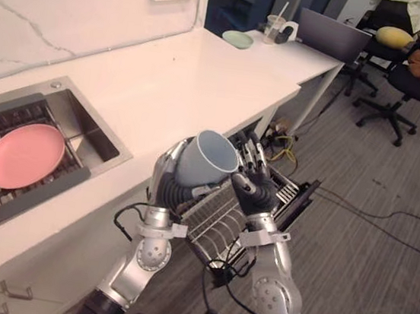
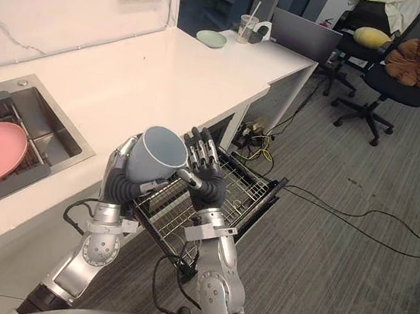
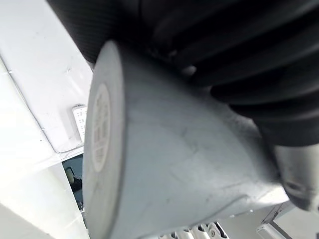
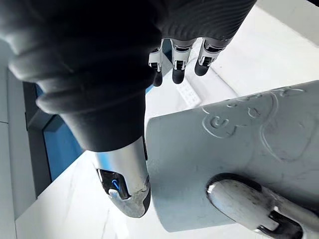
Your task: Walk over to the sink, pick up the cup, carry it to the dishwasher, place the cup inside the dishwasher, then close the dishwasher door
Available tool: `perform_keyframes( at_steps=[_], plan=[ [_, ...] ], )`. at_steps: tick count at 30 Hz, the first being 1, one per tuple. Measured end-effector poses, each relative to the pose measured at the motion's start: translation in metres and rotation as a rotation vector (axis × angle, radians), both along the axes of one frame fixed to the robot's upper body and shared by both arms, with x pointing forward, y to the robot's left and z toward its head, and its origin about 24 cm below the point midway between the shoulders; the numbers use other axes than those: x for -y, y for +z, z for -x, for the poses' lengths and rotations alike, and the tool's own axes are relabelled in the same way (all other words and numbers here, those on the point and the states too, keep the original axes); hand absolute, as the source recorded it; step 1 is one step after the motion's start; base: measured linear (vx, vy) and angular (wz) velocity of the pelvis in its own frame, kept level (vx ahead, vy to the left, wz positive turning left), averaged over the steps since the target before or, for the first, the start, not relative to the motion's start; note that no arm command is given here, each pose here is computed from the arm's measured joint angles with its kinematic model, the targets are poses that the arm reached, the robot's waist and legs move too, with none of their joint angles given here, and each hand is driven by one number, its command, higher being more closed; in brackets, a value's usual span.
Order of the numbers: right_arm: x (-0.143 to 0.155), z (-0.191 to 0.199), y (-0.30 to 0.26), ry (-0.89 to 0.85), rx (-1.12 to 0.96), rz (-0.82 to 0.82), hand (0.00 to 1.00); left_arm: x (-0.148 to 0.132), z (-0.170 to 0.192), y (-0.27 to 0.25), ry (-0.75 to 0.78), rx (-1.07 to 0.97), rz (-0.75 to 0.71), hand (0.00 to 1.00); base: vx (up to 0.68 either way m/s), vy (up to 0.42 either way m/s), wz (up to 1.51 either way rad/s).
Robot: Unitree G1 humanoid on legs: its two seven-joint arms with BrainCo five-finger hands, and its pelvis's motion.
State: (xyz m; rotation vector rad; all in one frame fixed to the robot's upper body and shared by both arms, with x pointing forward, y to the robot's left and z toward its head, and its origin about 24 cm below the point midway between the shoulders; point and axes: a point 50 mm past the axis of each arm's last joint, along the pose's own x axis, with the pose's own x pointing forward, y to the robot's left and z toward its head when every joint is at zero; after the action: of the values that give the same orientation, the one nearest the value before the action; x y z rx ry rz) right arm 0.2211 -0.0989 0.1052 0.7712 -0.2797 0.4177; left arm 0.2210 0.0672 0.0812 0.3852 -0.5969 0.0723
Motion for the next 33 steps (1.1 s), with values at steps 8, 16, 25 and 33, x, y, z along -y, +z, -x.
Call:
perform_keyframes(
  at_steps=[8,16,25,33],
  plan=[
    [-0.011,-0.002,-0.010,0.047,-0.054,0.060,0.00,0.006,-0.004,-0.006,-0.019,-0.032,-0.029,1.00,0.00,0.000,0.00],
    [-0.011,-0.002,-0.012,0.066,-0.064,0.092,0.00,0.007,-0.003,-0.009,-0.031,-0.046,-0.052,1.00,-0.01,-0.005,0.00],
    [-0.012,-0.003,-0.012,0.087,-0.054,0.175,1.00,0.008,-0.002,-0.013,-0.044,-0.049,-0.095,1.00,-0.03,-0.013,0.00],
    [-0.010,-0.003,-0.013,0.078,-0.050,0.233,1.00,0.006,-0.002,-0.015,-0.045,-0.048,-0.131,1.00,0.00,-0.002,0.00]
  ],
)
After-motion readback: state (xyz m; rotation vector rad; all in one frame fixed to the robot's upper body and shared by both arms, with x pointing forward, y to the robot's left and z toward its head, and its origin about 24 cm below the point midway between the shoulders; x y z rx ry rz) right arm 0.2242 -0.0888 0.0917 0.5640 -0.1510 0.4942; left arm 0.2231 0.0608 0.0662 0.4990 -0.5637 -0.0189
